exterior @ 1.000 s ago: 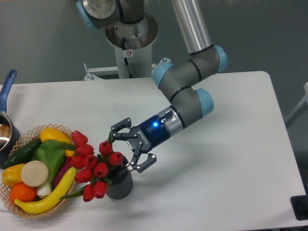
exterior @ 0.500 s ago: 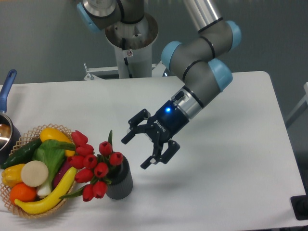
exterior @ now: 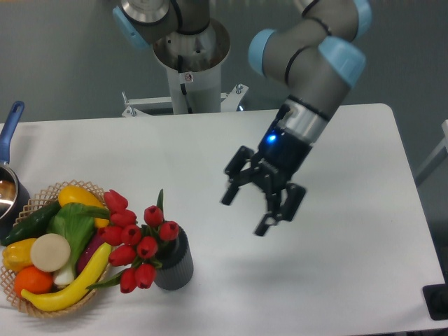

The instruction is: Insert the flowers into the vase

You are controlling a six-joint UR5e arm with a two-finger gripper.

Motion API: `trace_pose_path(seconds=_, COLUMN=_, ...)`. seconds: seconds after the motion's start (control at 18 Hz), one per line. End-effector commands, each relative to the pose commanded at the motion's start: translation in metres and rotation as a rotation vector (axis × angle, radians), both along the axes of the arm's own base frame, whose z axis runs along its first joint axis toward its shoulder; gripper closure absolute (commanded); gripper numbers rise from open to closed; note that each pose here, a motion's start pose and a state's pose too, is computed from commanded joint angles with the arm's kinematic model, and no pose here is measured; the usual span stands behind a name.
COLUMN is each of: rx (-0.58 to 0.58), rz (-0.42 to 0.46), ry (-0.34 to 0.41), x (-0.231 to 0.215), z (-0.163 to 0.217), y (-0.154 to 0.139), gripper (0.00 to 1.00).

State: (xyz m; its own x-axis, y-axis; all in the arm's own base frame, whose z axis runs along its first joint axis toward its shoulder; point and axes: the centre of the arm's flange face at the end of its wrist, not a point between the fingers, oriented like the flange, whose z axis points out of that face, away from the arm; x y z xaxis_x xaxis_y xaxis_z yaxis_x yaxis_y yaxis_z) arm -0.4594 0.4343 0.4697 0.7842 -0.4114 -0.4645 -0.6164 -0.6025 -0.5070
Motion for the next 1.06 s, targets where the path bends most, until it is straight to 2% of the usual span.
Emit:
trace_pose_path(seconds=0.22, rx=-0.163, rz=0.044, ry=0.042, x=-0.010, z=0.009, y=-0.021, gripper=0.00)
trace_pose_path(seconds=0.33, rx=-0.211, rz=-0.008, ry=0.070, x=-0.011, z=0.018, y=-0.033, gripper=0.00)
trace_pose_path(seconds=0.44, rx=-0.258, rz=-0.066, ry=0.088, x=-0.023, z=0.020, y=-0.064, gripper=0.00)
trace_pose_path(seconds=0.56, rx=-0.288, rz=-0.142, ry=0.130, x=-0.027, z=0.021, y=-0.079, gripper=0.00)
trace_pose_path(seconds=1.06, rx=-0.311, rz=-0.158, ry=0.154, x=-0.024, z=0.024, y=-0.086, gripper=0.00)
